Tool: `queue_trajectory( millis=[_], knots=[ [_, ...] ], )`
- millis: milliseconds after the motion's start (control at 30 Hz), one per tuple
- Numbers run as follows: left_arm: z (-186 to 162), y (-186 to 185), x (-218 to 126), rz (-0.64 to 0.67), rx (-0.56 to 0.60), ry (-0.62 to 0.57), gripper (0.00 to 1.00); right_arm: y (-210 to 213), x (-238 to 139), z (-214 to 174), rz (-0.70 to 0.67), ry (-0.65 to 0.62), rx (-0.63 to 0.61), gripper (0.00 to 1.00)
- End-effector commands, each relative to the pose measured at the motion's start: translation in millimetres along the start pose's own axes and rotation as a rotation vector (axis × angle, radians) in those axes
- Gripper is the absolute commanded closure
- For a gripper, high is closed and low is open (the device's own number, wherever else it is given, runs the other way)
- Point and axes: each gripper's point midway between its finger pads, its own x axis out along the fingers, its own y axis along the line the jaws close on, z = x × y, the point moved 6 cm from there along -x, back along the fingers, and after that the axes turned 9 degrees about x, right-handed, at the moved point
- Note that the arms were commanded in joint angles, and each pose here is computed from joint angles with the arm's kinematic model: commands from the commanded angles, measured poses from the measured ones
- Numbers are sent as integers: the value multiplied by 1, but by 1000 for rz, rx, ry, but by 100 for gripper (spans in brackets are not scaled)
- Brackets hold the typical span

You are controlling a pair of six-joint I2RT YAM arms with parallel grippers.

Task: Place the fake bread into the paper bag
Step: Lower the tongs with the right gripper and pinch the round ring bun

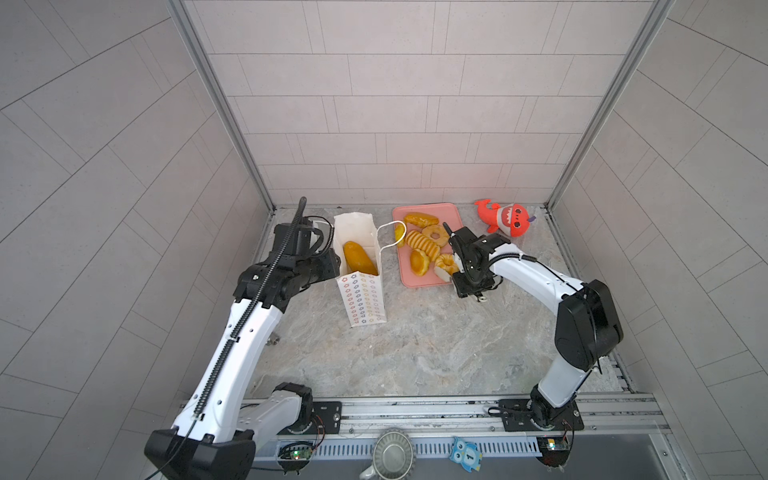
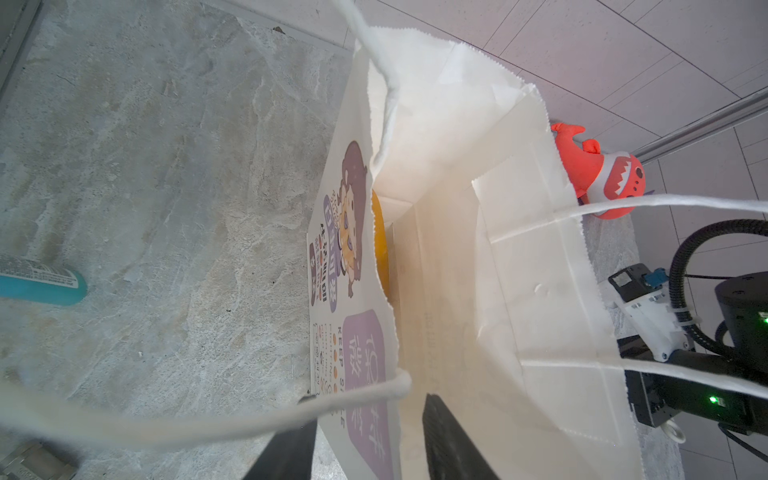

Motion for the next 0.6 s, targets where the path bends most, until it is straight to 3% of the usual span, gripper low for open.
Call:
queue_trajectory(
  millis=[0,567],
  knots=[
    [3,-1,-9,3,18,-29,51,-5,-21,-6,-4,-48,8,49],
    [3,-3,-9,-9,13,-26,51,-14,-72,-12,27,-169,38,53]
  ],
)
